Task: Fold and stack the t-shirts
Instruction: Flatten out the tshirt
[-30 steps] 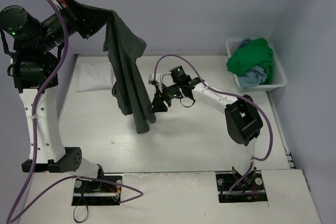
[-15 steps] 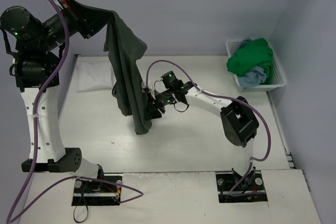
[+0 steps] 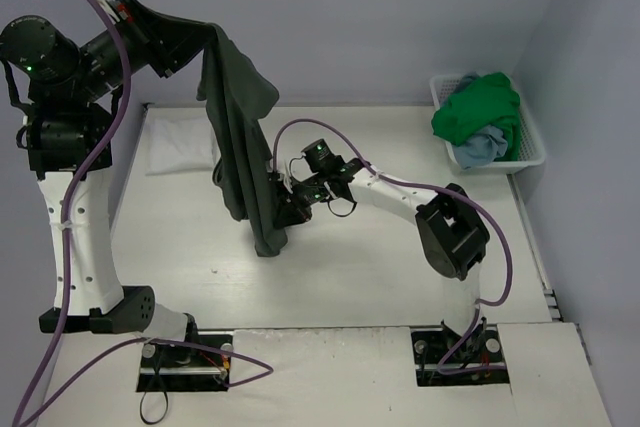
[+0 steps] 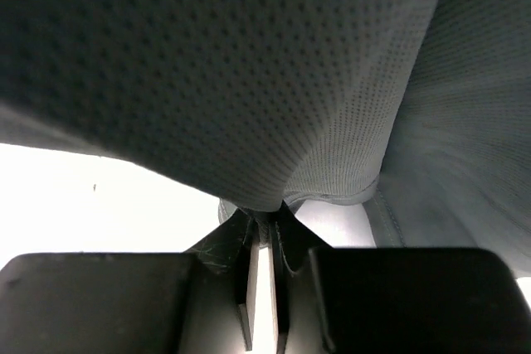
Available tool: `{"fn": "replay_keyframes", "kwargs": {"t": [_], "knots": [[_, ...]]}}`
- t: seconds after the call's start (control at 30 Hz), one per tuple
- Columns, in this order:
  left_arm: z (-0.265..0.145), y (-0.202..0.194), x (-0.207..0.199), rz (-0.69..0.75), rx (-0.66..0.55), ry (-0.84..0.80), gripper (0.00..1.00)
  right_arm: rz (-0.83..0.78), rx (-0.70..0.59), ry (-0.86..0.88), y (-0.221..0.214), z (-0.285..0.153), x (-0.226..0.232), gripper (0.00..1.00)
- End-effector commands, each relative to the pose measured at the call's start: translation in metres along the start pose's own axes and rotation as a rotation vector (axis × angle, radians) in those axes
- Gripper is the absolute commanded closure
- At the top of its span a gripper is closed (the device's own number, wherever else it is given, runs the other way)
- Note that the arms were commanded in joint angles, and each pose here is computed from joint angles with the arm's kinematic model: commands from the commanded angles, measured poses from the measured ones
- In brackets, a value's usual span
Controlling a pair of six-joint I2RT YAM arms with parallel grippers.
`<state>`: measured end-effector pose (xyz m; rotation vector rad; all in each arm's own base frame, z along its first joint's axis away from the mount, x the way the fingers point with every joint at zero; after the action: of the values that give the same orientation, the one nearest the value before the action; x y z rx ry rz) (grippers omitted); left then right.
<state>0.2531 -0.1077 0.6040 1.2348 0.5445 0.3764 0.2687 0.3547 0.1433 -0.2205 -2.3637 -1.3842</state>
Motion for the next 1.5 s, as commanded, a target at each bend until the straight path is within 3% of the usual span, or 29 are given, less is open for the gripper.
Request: {"fn": "replay_keyframes", "kwargs": {"t": [0.0, 0.27, 0.67, 0.9, 1.2, 1.33, 1.47], "knots": [[-0.011, 0.020, -0.025, 0.108, -0.069, -0.047, 1.00, -0.059, -0.054, -0.052, 0.025, -0.018, 0.002, 0.96], [-0.012, 0.011, -0.019, 0.115, -0.043, -0.023, 1.00, -0.058, -0.119, -0.178, 0.044, -0.064, -0.004, 1.00], [-0.014, -0.016, 0.003, 0.156, 0.039, 0.052, 1.00, -0.112, -0.237, -0.596, 0.085, -0.186, 0.004, 1.00], [-0.022, -0.034, 0.014, 0.224, 0.108, 0.108, 1.00, -0.152, -0.314, -0.772, 0.107, -0.267, 0.049, 1.00], [-0.059, -0.028, -0.030, 0.353, 0.114, 0.145, 1.00, -0.303, -0.402, -0.997, 0.124, -0.333, 0.150, 1.00], [-0.078, -0.035, -0.046, 0.387, 0.140, 0.165, 1.00, -0.286, -0.469, -1.225, 0.112, -0.373, 0.184, 1.00], [-0.095, -0.056, -0.051, 0.414, 0.184, 0.189, 1.00, -0.233, -0.507, -1.389, 0.091, -0.392, 0.188, 1.00]]}}
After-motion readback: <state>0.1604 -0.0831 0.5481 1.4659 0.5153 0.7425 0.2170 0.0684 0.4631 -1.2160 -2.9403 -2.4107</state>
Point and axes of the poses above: each gripper's point midway between its finger pads, its own z axis out along the fingers, its own x axis along the line the jaws close on, y = z × x, the point moved 6 cm from there along -z, back along the fingers, and after that the axes turned 8 degrees about z, right-handed, at the moved point
